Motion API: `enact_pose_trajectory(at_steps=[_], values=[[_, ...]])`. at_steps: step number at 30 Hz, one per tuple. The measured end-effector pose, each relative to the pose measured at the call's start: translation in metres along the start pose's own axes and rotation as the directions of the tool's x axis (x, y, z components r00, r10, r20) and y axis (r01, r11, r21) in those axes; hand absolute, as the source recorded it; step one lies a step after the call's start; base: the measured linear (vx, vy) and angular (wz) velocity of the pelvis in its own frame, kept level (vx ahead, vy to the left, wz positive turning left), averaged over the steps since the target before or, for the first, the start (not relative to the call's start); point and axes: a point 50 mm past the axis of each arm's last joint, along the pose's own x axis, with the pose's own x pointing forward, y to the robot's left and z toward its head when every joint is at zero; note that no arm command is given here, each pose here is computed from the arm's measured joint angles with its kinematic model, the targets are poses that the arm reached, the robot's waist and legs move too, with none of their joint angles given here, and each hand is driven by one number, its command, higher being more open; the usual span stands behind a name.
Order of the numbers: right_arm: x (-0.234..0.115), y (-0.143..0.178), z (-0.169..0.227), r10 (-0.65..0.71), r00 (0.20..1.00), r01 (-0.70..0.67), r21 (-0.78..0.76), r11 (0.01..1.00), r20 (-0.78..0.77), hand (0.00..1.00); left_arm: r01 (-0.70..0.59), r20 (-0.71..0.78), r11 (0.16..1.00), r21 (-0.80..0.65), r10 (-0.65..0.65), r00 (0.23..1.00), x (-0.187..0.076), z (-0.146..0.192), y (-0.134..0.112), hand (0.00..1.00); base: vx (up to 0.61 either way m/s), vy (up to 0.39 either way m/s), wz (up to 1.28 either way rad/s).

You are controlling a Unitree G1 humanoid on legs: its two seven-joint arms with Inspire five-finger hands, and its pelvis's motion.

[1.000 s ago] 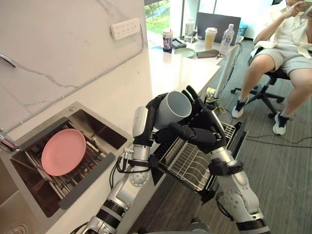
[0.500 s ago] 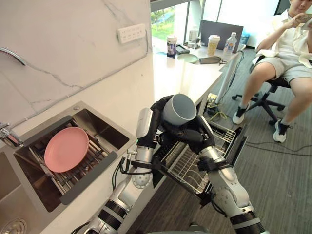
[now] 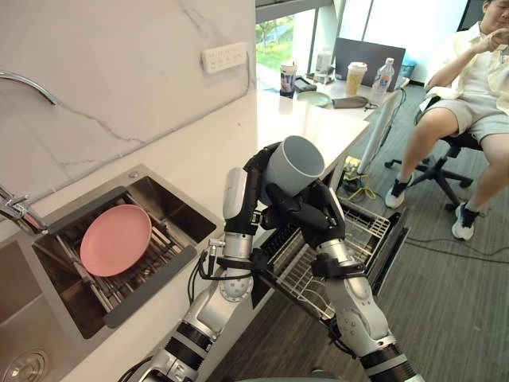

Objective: Walk over to the sink, pick up the cup, carry it to the dishwasher, place the cup inside the dishwasher, then close the dishwasher door

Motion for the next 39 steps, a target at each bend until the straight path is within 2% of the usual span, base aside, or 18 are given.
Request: enact_pose_trajectory(at_steps=[3, 4, 8, 15, 20, 26, 33, 39], values=[[0.0, 0.002, -0.004, -0.005, 1.0, 0.005, 0.043, 0.999, 0.009, 0.0, -0.003, 0.001, 1.0, 0.0, 0.003, 1.0, 0.0, 0.0, 0.001, 0.0, 0.01, 0.0, 0.02], [0.0, 0.003, -0.005, -0.008, 1.0, 0.007, 0.066, 0.998, 0.009, 0.0, -0.004, 0.001, 1.0, 0.0, 0.004, 1.0, 0.0, 0.0, 0.001, 1.0, 0.01, 0.001, 0.04], [0.001, 0.005, -0.007, -0.034, 0.999, 0.029, 0.162, 0.986, 0.03, 0.0, -0.003, 0.001, 1.0, -0.026, 0.003, 1.0, -0.001, 0.0, 0.001, 1.0, 0.01, 0.001, 0.02], [0.02, 0.013, 0.018, -0.159, 0.96, 0.105, 0.228, 0.968, 0.23, 0.0, 0.101, -0.049, 0.991, -0.089, -0.105, 0.993, -0.018, -0.001, -0.015, 1.0, 0.0, 0.0, 0.0], [0.016, -0.003, 0.035, -0.34, 0.873, 0.263, 0.25, 0.932, 0.35, 0.0, 0.144, -0.038, 0.988, -0.056, -0.146, 0.989, -0.023, -0.003, -0.021, 1.0, 0.0, 0.0, 0.0], [0.007, -0.025, 0.051, -0.49, 0.756, 0.386, 0.308, 0.869, 0.435, 0.0, 0.183, -0.015, 0.982, -0.046, -0.184, 0.983, -0.027, 0.001, -0.028, 1.0, 0.0, 0.0, 0.0], [-0.003, -0.04, 0.064, -0.572, 0.662, 0.45, 0.354, 0.82, 0.484, 0.0, 0.185, 0.0, 0.981, -0.056, -0.186, 0.983, -0.026, 0.004, -0.027, 1.0, 0.0, 0.0, 0.0], [-0.029, -0.057, 0.089, -0.603, 0.548, 0.495, 0.355, 0.793, 0.581, 0.0, 0.184, 0.036, 0.972, -0.144, -0.181, 0.983, -0.029, 0.018, -0.022, 1.0, 0.0, 0.0, 0.0]])
